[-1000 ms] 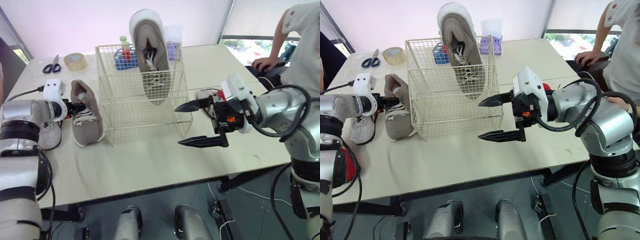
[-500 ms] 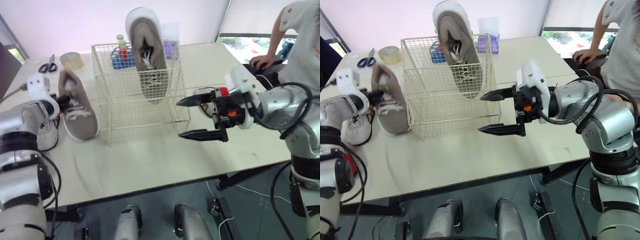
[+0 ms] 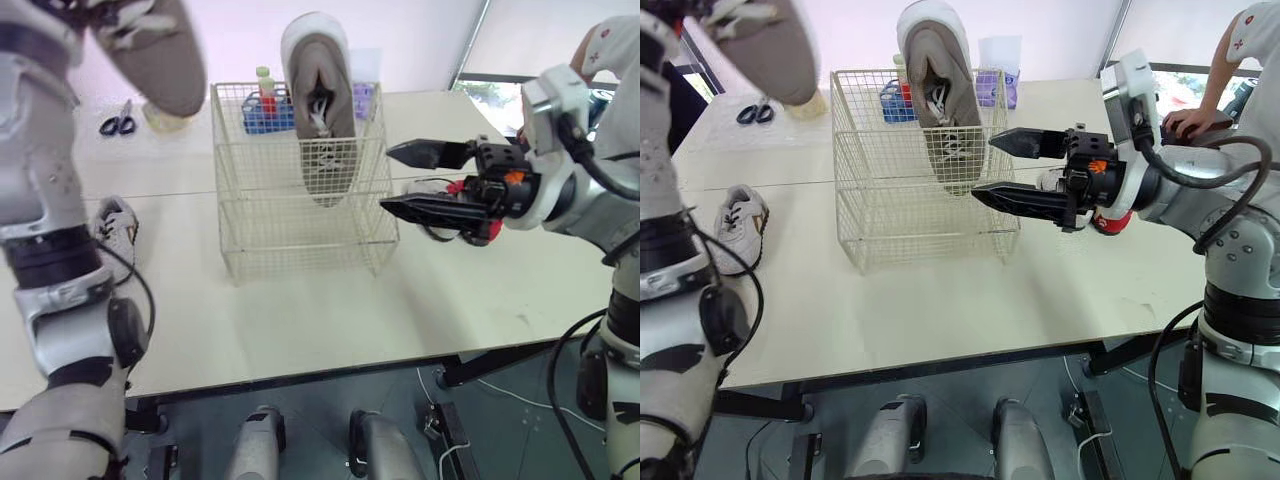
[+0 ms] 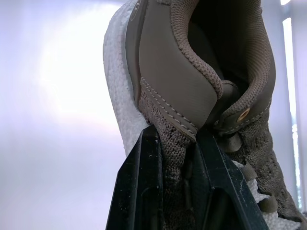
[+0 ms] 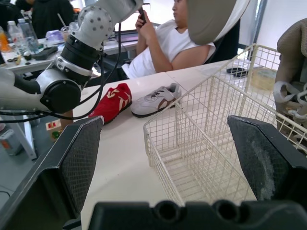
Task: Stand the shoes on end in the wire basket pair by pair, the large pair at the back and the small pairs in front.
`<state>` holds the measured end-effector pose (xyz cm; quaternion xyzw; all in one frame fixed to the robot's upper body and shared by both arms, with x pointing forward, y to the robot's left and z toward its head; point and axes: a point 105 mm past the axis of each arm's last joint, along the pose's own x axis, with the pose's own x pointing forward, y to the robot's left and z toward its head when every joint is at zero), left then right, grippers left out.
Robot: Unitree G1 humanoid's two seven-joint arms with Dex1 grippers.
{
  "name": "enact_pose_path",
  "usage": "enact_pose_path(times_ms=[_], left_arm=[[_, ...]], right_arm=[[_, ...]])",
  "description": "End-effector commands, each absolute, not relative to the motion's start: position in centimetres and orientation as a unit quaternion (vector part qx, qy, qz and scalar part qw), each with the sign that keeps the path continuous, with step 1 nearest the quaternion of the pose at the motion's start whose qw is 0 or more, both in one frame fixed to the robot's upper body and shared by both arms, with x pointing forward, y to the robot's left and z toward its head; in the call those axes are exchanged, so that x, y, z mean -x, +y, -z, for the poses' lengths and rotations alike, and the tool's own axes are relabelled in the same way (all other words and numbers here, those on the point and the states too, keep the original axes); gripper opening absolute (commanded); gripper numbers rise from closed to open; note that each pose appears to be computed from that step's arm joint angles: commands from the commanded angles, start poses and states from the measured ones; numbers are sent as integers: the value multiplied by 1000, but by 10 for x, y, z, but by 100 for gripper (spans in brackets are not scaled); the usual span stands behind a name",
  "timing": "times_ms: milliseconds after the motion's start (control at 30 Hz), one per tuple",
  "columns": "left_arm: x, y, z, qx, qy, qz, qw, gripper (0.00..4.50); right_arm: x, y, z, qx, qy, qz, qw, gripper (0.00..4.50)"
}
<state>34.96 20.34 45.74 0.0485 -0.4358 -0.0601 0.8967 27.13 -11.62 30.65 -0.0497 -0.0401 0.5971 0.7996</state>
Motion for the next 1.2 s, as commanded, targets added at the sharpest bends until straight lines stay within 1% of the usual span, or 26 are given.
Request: enact_pose_path(times_ms=[33, 167, 300, 567, 833, 1033, 1200], left_arm=[[-344, 181, -472, -91, -485, 65, 867, 20], [-359, 169, -463, -89, -486, 76, 866, 20], [-372, 158, -451, -106, -482, 83, 866, 20], [-389, 144, -421, -107, -465, 84, 875, 20], [-397, 146, -391, -110, -436, 71, 890, 20], [-407, 151, -360, -118, -387, 81, 911, 20], [-408, 153, -352, -113, -372, 90, 917, 20]], right_arm=[[-265, -121, -315, 64, -64, -583, 808, 450], [-261, -125, -315, 69, -66, -568, 818, 450], [-257, -131, -312, 81, -55, -545, 833, 450], [-252, -138, -312, 92, -46, -526, 844, 450], [-252, -138, -313, 93, -46, -530, 842, 450], [-256, -135, -312, 92, -51, -540, 835, 450], [-259, -132, -310, 92, -54, -546, 831, 450]])
